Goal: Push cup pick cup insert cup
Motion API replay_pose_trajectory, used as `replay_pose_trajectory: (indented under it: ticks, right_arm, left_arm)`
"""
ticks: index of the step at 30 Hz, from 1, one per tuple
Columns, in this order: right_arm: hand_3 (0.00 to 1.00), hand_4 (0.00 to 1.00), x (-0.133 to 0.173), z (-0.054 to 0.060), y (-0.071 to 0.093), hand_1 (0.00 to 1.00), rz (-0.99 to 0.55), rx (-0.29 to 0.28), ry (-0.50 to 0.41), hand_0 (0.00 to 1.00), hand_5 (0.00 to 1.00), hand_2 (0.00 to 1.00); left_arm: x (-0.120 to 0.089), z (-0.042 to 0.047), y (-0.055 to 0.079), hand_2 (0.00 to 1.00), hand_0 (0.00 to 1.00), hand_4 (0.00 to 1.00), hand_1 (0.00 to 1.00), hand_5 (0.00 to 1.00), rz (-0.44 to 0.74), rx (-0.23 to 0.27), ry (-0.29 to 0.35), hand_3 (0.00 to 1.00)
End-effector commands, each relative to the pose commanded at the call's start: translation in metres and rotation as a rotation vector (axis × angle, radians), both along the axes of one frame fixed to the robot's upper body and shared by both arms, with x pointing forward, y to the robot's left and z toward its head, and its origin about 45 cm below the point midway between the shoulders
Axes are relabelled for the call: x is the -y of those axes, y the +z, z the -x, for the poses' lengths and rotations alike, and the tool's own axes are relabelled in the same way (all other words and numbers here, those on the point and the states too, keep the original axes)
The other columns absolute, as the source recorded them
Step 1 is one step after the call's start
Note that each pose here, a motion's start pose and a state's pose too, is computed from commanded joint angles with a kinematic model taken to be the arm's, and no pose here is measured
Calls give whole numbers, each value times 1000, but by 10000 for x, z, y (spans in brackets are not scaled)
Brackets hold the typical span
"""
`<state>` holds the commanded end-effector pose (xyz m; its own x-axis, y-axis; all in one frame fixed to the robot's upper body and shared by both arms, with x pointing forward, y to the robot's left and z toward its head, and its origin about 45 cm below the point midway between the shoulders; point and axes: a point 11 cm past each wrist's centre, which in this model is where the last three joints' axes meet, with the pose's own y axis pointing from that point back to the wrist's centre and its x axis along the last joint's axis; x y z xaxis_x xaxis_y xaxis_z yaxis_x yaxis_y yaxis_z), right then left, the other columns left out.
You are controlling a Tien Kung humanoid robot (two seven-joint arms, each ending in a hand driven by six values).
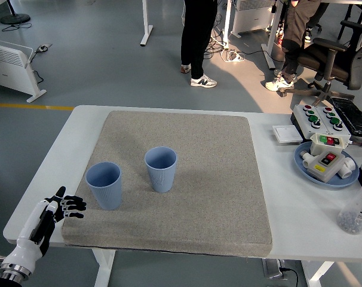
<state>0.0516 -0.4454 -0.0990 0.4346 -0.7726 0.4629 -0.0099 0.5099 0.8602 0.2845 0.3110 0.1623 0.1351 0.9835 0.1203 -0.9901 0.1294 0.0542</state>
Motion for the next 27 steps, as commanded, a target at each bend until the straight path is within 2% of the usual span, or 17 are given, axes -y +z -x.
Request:
replay_pose_trajectory:
  ticks: [3, 4, 14, 21, 22, 27]
  right_arm:
    - [546, 101, -2, -3, -1, 549, -1, 1, -1, 531, 960, 503]
    - [547, 100, -3, -5, -1, 549, -1, 1, -1, 531, 957, 503]
    - [547, 100, -20, -9, -7, 549, -6, 3, -4, 531, 956, 503]
    - [547, 99, -28, -9, -10, 549, -8, 3, -6, 531, 956, 503]
    - [547, 98, -27, -9, -10, 549, -8, 3, -6, 531, 956, 503]
    - [547, 98, -29, -9, -10, 549, -9, 3, -7, 531, 956, 503]
  left_arm:
    - [44, -34, -9, 501, 443, 640, 530, 998, -15, -2, -19, 451]
    - [65, -50, -17, 519, 499, 629, 557, 998, -14, -8, -31, 467]
    - [235, -179, -95, 536, 536, 618, 585, 998, -29, -52, -122, 480]
    - [270, -305, -117, 536, 560, 614, 591, 998, -40, -44, -112, 482]
    - [265, -322, -123, 539, 592, 614, 592, 998, -42, -45, -110, 485]
    - [240, -368, -157, 539, 592, 614, 592, 998, -56, -53, -108, 485]
